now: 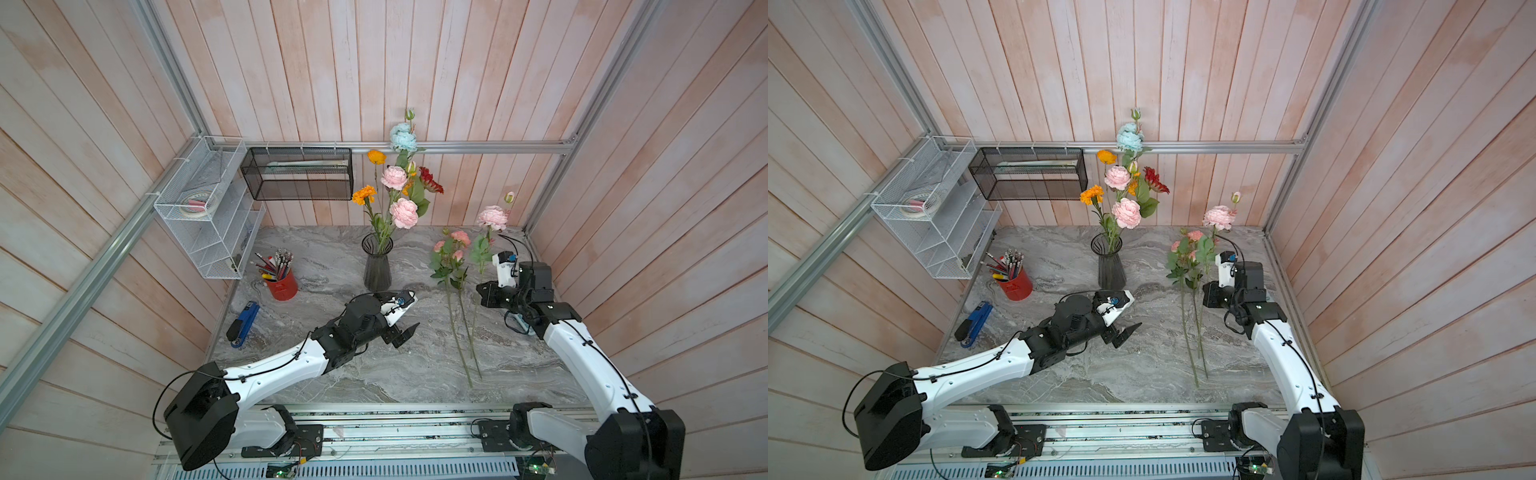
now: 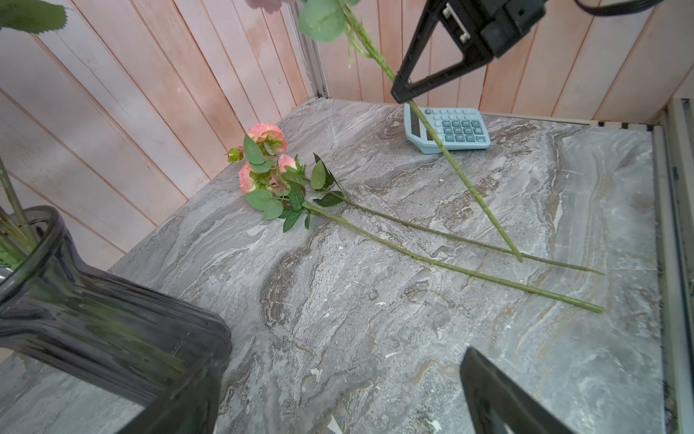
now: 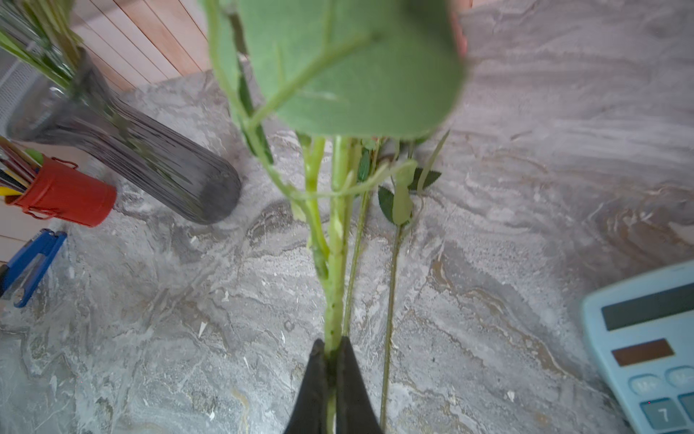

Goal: Pick out pink flowers from the vase
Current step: Place the flower at the center of the board.

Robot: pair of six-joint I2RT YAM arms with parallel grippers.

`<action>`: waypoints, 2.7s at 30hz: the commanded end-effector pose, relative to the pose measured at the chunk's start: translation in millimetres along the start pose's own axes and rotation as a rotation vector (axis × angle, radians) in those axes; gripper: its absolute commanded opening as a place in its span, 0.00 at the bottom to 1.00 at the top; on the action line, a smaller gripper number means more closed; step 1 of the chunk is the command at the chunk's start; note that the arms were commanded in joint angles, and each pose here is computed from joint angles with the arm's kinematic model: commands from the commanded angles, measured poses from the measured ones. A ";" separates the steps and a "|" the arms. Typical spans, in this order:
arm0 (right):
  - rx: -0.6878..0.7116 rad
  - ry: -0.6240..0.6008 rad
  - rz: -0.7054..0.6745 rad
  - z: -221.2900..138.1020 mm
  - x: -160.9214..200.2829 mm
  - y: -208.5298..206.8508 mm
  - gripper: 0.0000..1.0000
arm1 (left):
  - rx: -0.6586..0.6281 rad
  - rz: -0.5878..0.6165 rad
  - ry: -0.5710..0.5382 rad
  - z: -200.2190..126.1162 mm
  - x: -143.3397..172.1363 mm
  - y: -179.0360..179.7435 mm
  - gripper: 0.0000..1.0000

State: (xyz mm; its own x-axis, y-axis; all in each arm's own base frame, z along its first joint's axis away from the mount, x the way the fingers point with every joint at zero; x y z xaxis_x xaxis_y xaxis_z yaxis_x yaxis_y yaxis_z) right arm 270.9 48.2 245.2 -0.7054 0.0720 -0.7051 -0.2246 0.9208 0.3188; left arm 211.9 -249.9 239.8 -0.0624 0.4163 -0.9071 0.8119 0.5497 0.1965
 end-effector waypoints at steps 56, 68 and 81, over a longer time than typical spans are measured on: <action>0.030 0.285 0.022 112.9 30.8 -17.1 0.22 | 0.077 -0.118 -0.002 31.9 5.1 -5.0 1.00; -0.080 0.092 -0.068 62.4 6.6 11.0 0.52 | -0.045 -0.158 -0.038 6.4 -4.6 11.1 0.91; -0.474 -0.417 -0.194 -20.2 26.4 68.4 0.98 | -0.168 -0.248 -0.184 -32.0 -20.7 89.4 0.68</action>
State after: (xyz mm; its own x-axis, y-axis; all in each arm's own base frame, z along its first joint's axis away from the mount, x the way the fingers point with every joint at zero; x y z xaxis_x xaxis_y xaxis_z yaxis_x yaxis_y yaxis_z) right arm 229.8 97.3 240.6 -0.4423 0.0851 -0.8928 -0.5679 0.7439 0.3523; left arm 262.5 -192.9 274.3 -0.1639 0.1659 -0.9724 0.6702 0.7421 0.0137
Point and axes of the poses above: each gripper's point midway between its finger pads, its own z axis out along the fingers, its own y axis along the line the jaws close on, x = y × z, the point moved 10 cm from there along -z, back along the fingers, and after that the axes turned 2 degrees about -z, right-handed, at the moved point
